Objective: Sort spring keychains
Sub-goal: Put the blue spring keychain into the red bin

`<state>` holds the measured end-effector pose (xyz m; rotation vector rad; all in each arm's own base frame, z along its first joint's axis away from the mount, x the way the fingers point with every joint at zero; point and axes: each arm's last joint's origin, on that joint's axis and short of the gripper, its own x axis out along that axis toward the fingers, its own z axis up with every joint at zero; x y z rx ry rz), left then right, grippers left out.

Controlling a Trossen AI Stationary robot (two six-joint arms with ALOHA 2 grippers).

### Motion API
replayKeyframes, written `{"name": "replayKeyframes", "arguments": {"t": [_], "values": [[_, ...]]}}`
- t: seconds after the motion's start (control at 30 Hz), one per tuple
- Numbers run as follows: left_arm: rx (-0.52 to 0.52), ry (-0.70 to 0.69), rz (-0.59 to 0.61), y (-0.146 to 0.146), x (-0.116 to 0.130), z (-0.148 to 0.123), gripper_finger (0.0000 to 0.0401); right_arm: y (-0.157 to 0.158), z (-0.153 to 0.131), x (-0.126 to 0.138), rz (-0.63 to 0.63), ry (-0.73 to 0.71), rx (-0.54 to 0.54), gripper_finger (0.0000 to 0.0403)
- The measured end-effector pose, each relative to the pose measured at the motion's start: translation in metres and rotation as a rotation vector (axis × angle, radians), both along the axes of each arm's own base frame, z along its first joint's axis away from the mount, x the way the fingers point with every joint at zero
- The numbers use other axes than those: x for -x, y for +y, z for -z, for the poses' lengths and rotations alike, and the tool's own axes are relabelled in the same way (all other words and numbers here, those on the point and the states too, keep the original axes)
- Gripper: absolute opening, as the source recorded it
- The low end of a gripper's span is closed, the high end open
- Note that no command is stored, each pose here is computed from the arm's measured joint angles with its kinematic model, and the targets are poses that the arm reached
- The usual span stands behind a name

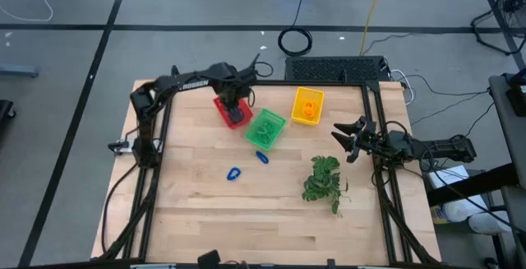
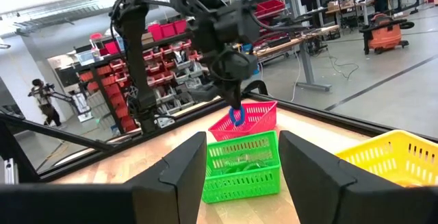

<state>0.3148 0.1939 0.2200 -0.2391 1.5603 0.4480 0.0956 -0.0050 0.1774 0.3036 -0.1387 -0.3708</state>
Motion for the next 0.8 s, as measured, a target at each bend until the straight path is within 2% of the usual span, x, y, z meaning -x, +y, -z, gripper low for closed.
{"name": "replayKeyframes", "arguments": {"t": [0.33, 0.53, 0.8], "values": [[0.002, 0.0, -0.02, 0.019, 0.02, 0.034, 0.0013, 0.0, 0.0, 0.0, 0.0, 0.0, 0.0, 0.0171], [0.006, 0.008, -0.009, 0.02, 0.023, 0.037, 0.0074, 0.0, 0.0, 0.0, 0.0, 0.0, 0.0, 0.0171], [0.01, -0.061, -0.023, 0.022, 0.018, 0.037, 0.017, 0.0, 0.0, 0.0, 0.0, 0.0, 0.0, 0.0171]]}}
